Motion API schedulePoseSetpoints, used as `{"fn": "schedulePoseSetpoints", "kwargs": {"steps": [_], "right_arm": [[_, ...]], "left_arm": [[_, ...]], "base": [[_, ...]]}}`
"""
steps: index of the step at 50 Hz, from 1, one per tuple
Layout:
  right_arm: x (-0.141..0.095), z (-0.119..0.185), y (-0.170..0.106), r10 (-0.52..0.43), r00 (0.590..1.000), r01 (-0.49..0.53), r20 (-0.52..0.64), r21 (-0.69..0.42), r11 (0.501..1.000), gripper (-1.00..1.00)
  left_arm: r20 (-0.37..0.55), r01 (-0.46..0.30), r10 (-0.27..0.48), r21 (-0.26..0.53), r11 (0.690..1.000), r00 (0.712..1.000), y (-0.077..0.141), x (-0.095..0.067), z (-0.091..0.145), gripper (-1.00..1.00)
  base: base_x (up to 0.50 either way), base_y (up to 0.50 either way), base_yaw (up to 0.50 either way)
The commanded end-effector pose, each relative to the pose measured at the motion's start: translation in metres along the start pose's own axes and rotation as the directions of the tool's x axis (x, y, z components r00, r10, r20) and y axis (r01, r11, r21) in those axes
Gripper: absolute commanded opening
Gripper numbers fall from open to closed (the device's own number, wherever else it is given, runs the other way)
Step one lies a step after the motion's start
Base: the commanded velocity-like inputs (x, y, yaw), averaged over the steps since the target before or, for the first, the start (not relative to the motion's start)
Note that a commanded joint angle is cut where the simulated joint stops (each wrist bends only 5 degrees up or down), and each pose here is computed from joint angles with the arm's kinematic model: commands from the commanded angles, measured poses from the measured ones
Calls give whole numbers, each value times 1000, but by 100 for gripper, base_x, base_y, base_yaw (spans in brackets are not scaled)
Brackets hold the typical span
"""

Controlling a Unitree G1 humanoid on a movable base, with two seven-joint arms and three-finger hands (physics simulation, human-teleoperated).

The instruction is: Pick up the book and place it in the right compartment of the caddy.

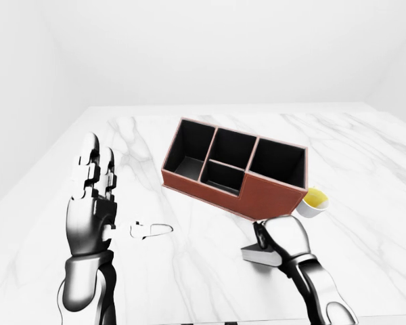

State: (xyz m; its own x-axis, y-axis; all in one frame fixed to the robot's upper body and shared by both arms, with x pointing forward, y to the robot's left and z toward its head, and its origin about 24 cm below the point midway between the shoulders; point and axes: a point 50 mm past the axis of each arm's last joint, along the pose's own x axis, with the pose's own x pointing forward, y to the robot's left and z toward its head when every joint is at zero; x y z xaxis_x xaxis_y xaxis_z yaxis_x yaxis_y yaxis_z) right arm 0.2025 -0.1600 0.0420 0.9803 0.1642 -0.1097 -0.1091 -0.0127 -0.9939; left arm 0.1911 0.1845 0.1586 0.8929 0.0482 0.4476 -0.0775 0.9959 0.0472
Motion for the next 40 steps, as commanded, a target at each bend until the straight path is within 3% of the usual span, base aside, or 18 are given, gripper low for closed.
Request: {"fn": "schedulePoseSetpoints", "kwargs": {"steps": [1, 9, 19, 26, 40], "right_arm": [[-13, 2, -38, -49, 999, 47, 8, 188, 981, -100], [-27, 11, -72, -72, 991, 27, 115, 355, 935, -100], [-38, 31, -104, -143, 947, 4, 289, 431, 902, -100], [-47, 45, -134, -280, 877, 87, 389, 446, 891, -100], [-60, 59, -169, -456, 749, 227, 481, 460, 858, -100]], "left_arm": [[-12, 2, -2, -3, 1000, 1000, 0, -1, -2, 100], [-29, 3, -3, -7, 1000, 1000, 0, -2, -6, 100], [-44, 2, -2, -10, 1000, 999, 1, -1, -10, 100], [-49, 1, -1, -13, 1000, 999, 2, -1, -12, 100], [-45, 1, -2, -15, 1000, 999, 3, -1, -11, 100]], "base": [[0, 0, 0], [0, 0, 0], [0, 0, 0], [0, 0, 0], [0, 0, 0]]}}
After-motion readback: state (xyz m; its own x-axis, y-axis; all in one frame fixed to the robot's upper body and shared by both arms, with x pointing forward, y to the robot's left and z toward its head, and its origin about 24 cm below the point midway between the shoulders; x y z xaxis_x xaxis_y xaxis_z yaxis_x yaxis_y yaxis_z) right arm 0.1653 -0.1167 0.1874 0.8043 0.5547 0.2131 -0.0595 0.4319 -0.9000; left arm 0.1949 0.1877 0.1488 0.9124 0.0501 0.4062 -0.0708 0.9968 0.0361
